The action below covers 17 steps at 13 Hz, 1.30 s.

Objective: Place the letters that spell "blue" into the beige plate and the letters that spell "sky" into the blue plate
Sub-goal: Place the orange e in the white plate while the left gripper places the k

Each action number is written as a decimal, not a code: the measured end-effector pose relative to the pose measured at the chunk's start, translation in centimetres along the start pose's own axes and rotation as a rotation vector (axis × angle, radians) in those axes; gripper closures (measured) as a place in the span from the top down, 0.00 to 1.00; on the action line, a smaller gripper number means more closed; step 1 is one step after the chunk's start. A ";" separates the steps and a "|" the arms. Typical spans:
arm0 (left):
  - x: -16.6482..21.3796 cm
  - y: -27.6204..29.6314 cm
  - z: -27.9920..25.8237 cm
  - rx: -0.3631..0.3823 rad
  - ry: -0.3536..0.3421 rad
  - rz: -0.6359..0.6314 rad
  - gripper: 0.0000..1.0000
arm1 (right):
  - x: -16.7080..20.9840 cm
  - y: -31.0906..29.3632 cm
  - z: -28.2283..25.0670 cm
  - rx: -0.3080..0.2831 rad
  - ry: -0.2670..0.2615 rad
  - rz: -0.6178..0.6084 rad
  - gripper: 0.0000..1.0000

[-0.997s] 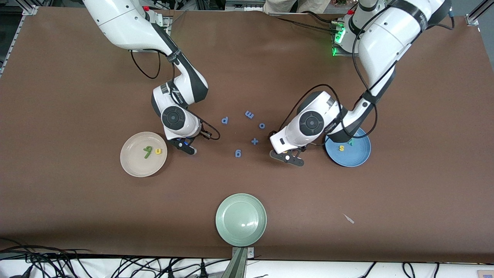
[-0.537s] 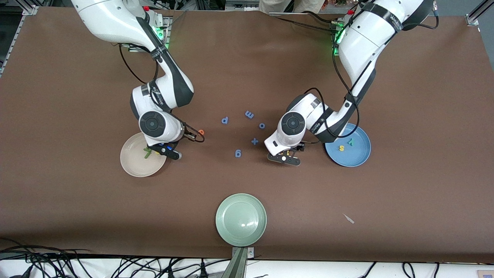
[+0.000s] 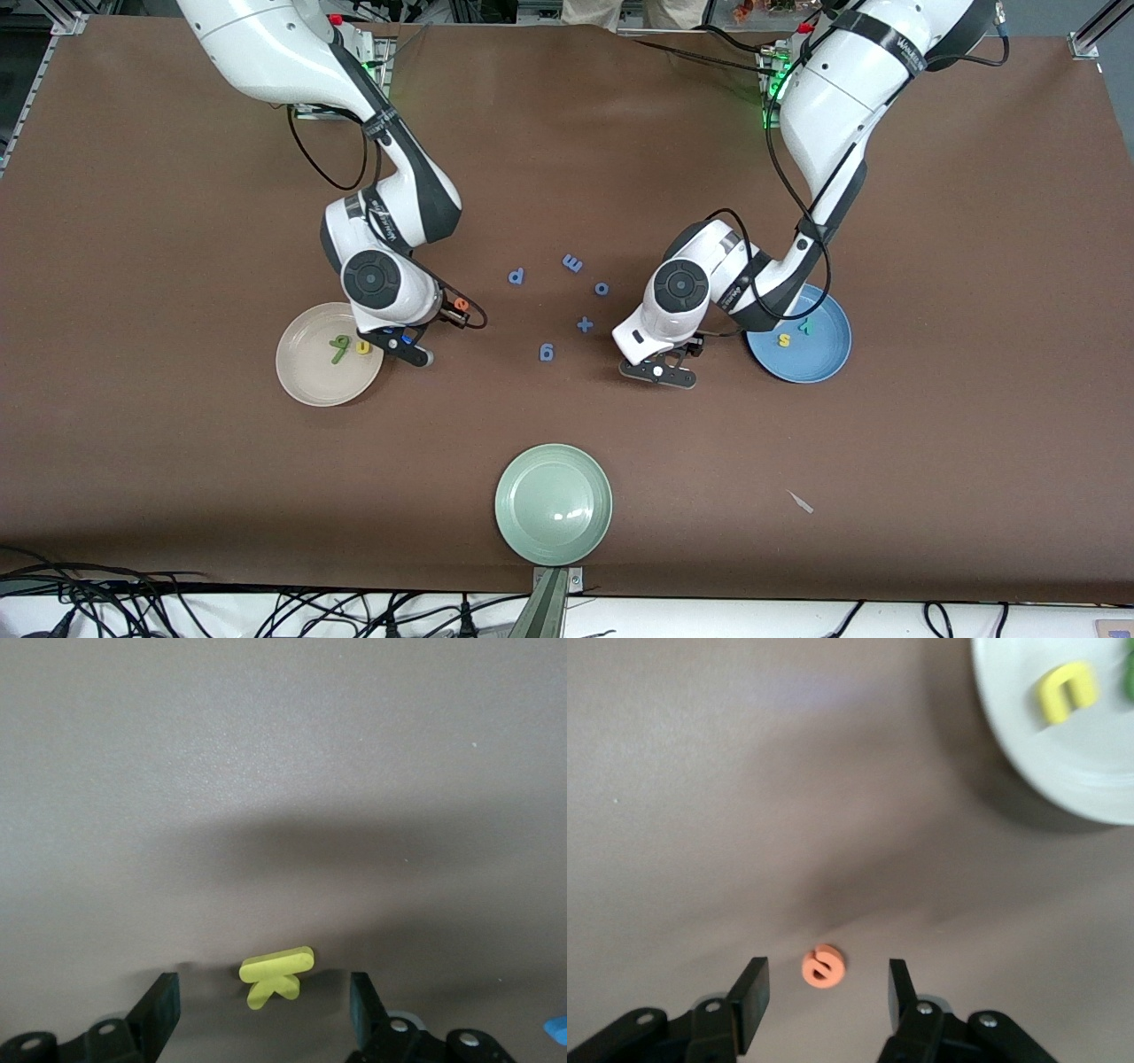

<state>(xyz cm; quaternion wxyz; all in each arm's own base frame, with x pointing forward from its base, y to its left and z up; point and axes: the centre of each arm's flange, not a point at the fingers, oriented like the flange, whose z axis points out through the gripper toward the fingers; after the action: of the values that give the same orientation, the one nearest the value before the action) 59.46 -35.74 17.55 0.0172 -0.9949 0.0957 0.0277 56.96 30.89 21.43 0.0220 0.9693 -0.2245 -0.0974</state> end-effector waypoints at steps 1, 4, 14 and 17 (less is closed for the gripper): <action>0.0 -0.1 0.0 0.000 0.000 -0.001 0.76 | -0.4 -0.2 0.9 0.003 0.004 0.000 0.63; 0.0 -0.1 0.3 0.000 -0.002 -0.001 0.60 | -0.8 -0.1 2.5 0.006 0.008 0.003 0.63; 0.9 -0.3 -4.1 0.025 0.011 0.016 0.31 | -1.5 0.3 4.3 0.012 0.016 0.008 0.41; 0.6 -3.6 -8.3 0.090 -0.057 0.161 0.31 | -1.6 0.3 4.2 0.013 0.016 0.008 0.32</action>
<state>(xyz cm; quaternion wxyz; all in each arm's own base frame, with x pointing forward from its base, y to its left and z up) 61.20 -32.62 25.94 0.0623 -0.9810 0.1758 0.0528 54.60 31.29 17.60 0.0177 0.9693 -0.2290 -0.0880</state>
